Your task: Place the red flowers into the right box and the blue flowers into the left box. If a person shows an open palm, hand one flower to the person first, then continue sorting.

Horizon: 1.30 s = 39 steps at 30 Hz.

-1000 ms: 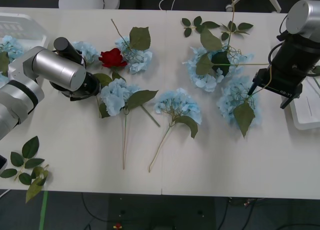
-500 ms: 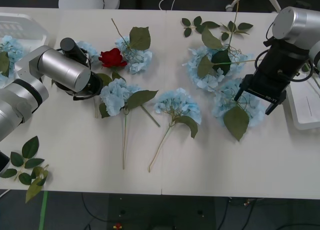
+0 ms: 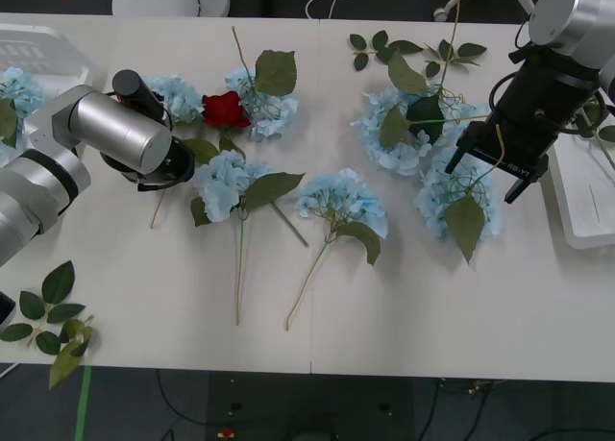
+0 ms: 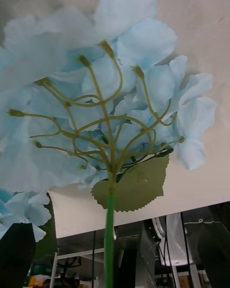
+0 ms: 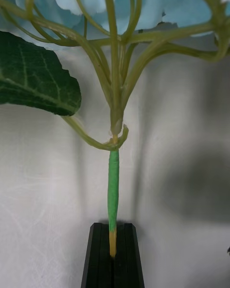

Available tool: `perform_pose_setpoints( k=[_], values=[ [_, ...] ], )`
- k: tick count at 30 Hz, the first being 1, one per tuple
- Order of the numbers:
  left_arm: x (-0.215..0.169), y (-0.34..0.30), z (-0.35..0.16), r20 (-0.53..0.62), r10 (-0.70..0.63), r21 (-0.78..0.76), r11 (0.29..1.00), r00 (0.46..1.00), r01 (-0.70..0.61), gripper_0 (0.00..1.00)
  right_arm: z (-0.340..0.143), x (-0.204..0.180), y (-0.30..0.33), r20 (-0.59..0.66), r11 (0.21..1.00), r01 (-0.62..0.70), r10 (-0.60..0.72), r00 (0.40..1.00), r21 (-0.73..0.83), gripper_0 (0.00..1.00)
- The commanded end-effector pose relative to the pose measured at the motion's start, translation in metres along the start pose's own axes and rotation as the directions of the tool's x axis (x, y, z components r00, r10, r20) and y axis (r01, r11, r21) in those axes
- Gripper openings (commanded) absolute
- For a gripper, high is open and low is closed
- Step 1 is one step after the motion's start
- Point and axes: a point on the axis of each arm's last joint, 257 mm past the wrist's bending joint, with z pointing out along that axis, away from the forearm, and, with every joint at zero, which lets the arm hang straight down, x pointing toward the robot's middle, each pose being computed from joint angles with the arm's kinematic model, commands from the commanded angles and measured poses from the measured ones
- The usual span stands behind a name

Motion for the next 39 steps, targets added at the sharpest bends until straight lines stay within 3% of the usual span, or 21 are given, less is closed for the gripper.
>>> perform_pose_setpoints(
  k=[1,6,11,17,21,22,23,25,36,37,39],
  values=[
    [-0.039,0.035,-0.059,0.023,-0.021,-0.031,0.999,1.000,0.022,0.00,-0.008,0.002,0.026,0.015,0.999,0.031,-0.031,0.999,-0.018,0.99],
    [-0.071,0.098,-0.145,0.022,0.056,-0.145,0.988,0.998,-0.052,0.00,0.007,0.006,0.024,-0.002,1.000,0.021,-0.021,1.000,0.001,0.99],
    [-0.083,0.154,-0.193,0.019,0.108,-0.240,0.966,0.994,-0.100,0.00,0.018,0.010,0.025,-0.014,1.000,0.019,-0.018,1.000,0.010,0.99],
    [-0.105,0.272,-0.251,-0.005,0.223,-0.481,0.854,0.975,-0.198,0.00,0.041,0.016,0.022,-0.026,0.999,0.021,-0.020,0.999,0.039,0.99],
    [-0.103,0.309,-0.246,-0.004,0.186,-0.517,0.841,0.983,-0.161,0.00,0.051,0.019,0.018,-0.033,0.998,0.022,-0.020,0.999,0.060,0.56],
    [-0.104,0.324,-0.247,0.002,0.179,-0.544,0.826,0.984,-0.149,0.00,0.054,0.020,0.016,-0.038,0.998,0.016,-0.014,0.999,0.064,0.32],
    [-0.104,0.335,-0.246,0.002,0.173,-0.565,0.813,0.985,-0.142,0.00,0.055,0.021,0.014,-0.043,0.998,0.015,-0.012,0.999,0.068,0.20],
    [-0.101,0.358,-0.241,0.007,0.159,-0.591,0.797,0.987,-0.125,0.00,0.057,0.023,0.012,-0.050,0.998,0.010,-0.007,0.999,0.069,0.01],
    [-0.100,0.419,-0.226,0.044,0.275,-0.713,0.682,0.960,-0.162,0.00,0.058,0.025,0.004,-0.063,0.995,0.043,-0.037,0.997,0.088,0.00],
    [-0.099,0.420,-0.225,0.042,0.277,-0.714,0.681,0.960,-0.165,0.04,0.057,0.026,0.003,-0.070,0.995,0.048,-0.042,0.997,0.091,0.00],
    [-0.098,0.423,-0.226,0.038,0.275,-0.718,0.676,0.961,-0.165,0.27,0.056,0.030,0.000,-0.088,0.994,0.052,-0.044,0.995,0.093,0.00]
  ],
)
